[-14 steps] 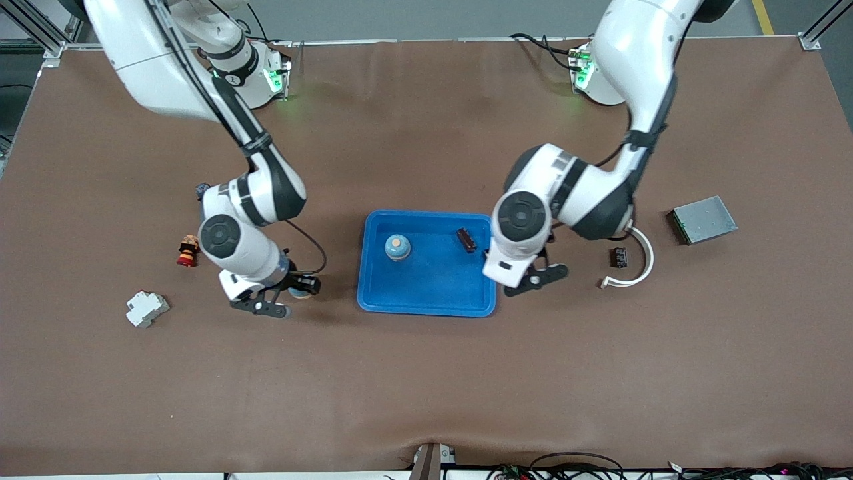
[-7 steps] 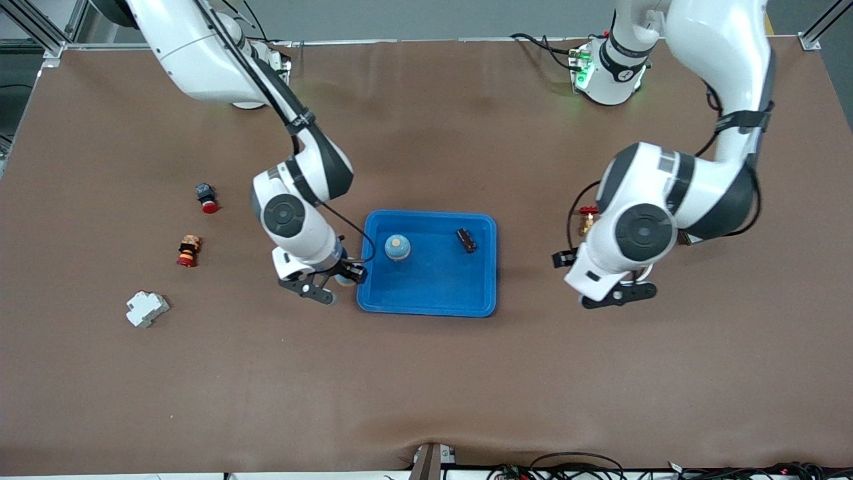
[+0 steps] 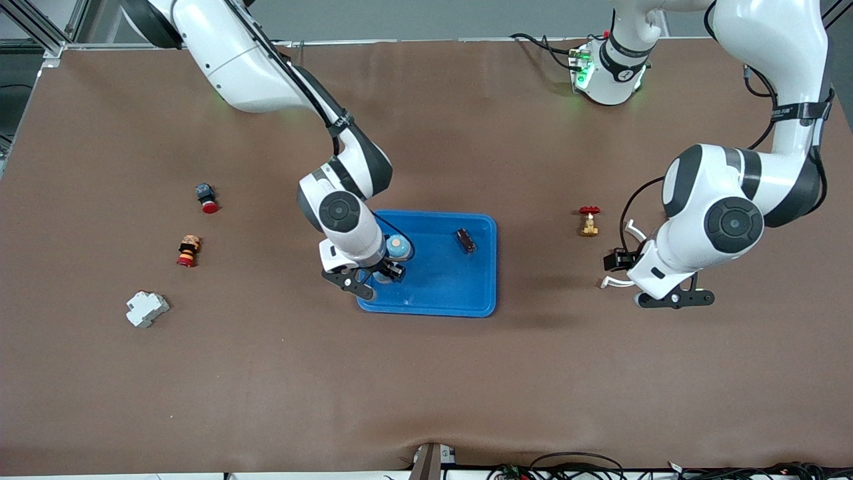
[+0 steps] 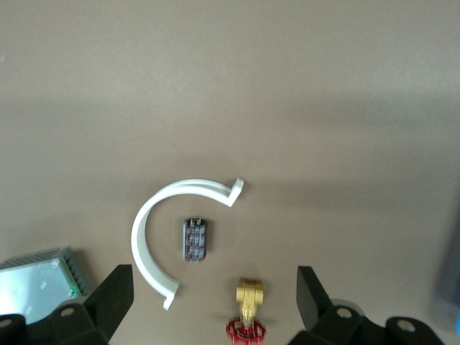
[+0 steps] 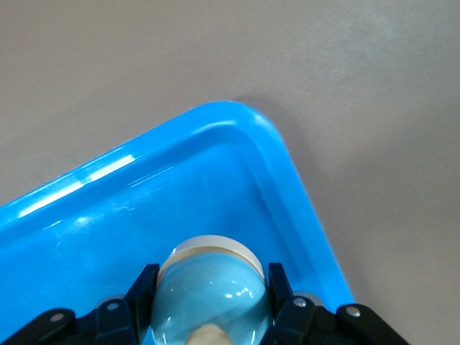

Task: Place electrolytic capacitor and blue bell in tray
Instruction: 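Carry the bell into the tray while the left gripper reaches the second capacitor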

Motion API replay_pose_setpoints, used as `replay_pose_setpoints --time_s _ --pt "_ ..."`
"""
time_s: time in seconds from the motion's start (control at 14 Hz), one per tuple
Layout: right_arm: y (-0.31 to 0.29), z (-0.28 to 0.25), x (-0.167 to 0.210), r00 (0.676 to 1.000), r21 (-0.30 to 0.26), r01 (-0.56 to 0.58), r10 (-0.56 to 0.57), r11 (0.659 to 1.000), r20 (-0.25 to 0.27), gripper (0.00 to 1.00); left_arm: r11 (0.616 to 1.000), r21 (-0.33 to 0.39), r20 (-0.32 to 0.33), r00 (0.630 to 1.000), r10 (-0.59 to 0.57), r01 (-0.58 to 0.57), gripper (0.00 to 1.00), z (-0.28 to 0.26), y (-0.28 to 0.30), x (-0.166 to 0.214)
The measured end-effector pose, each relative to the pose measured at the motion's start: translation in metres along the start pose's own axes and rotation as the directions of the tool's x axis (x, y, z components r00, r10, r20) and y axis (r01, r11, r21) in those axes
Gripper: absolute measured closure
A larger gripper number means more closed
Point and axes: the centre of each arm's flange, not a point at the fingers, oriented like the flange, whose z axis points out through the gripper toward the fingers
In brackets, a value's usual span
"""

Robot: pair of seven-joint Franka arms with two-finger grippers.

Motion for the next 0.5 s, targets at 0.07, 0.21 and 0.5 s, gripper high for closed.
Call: replay_pose_setpoints --time_s 0.07,0.21,0.5 --pt "-0.005 0.005 -0.003 1.0 -0.003 -0.003 0.003 1.0 -0.008 0.34 1.0 -0.01 -0.03 1.0 0.005 -0.005 0.0 0.014 0.002 -0.004" --pt "-0.01 0.014 -0.006 1.0 -0.007 -0.004 0.004 1.0 -0.012 0.34 0.999 -0.03 -0.085 0.996 0.013 -0.015 0.0 0.045 0.005 -0.014" --pt "-0.009 0.03 -0.002 1.0 -0.022 -0.018 0.018 1.0 -0.012 0.34 0.999 -0.047 -0.119 0.993 0.012 -0.018 0.0 0.092 -0.001 -0.036"
